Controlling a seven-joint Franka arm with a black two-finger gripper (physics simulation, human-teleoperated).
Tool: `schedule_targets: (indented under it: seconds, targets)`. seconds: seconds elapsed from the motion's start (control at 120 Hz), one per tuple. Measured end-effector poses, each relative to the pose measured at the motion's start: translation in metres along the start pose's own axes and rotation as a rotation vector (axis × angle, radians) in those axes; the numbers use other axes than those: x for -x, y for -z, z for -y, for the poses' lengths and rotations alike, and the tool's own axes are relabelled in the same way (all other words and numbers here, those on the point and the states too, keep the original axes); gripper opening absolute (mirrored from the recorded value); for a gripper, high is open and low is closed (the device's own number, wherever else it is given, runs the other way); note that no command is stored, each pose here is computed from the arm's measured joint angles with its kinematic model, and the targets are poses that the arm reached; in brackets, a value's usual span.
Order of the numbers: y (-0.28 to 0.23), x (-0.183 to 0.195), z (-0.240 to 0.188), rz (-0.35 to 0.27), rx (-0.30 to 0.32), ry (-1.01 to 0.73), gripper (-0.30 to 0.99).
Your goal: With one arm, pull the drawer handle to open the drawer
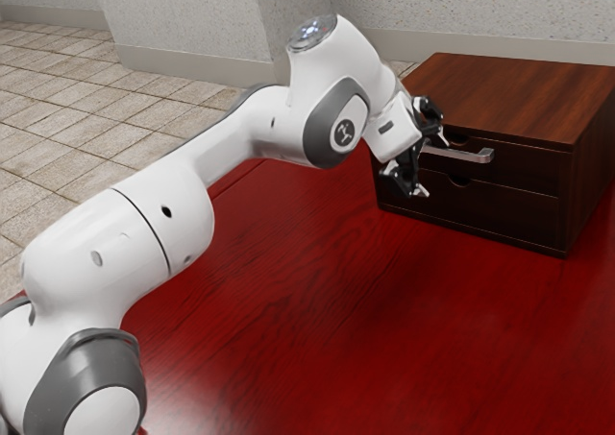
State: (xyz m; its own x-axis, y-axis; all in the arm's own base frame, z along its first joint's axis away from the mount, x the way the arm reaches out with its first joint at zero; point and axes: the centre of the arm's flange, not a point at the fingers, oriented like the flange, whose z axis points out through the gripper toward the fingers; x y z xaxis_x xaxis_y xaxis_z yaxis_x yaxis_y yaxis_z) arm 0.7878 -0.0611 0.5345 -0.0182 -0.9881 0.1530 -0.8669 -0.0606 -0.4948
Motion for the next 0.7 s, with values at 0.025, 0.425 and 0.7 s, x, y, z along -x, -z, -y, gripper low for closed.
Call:
schedule_targets:
  seconds: [0.025, 0.425, 0.7]
  targets:
    - [0.0, 0.0, 0.0, 0.0, 0.001, 0.0, 0.66]
    - [0.01, -0.003, 0.0, 0.001, 0.018, 0.02, 0.44]
    - [0.024, 0.003, -0.004, 0.018, 0.074, 0.063, 0.35]
